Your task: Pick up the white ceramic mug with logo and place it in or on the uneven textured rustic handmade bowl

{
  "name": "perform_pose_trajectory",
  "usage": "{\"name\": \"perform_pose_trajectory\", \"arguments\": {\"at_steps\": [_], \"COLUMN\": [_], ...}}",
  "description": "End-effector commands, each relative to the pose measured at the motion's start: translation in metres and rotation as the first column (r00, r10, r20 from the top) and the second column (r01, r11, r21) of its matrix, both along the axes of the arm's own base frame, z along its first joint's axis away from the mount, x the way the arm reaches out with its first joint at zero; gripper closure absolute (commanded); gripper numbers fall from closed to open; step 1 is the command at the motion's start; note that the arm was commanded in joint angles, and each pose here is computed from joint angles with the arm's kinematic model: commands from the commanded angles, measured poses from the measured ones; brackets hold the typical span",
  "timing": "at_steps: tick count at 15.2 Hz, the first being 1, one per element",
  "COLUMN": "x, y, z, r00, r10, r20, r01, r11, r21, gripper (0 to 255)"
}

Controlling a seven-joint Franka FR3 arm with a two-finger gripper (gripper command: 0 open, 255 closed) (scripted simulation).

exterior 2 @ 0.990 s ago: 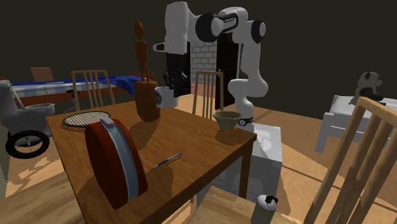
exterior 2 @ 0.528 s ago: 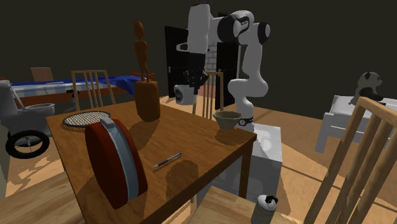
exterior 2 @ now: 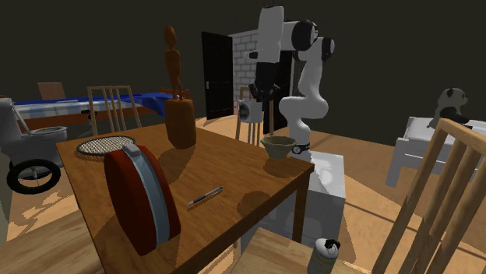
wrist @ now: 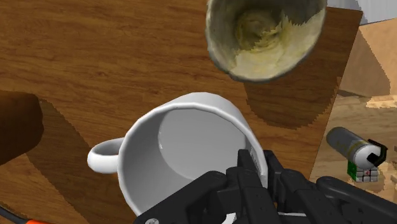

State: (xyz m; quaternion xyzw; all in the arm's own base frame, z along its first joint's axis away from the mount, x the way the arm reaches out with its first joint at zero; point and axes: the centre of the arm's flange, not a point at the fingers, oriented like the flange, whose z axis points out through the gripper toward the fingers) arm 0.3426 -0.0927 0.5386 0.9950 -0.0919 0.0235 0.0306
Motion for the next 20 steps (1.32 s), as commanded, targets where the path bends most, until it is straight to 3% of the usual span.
{"name": "perform_pose_trajectory", "arguments": {"at_steps": [1, 9, 20], "x": [-0.024, -0.102, -0.102], "y": [0.013, 0.076, 0.076], "z": [-0.001, 0.005, -0.053], "r00": [1.000, 1.000, 1.000], "r10": [-0.001, -0.001, -0.001], "r20": [-0.001, -0.001, -0.001], "r01": [0.001, 0.001, 0.001], "r11": [1.000, 1.000, 1.000], "r21": [-0.001, -0.001, -0.001], "gripper": [255, 255, 255]}}
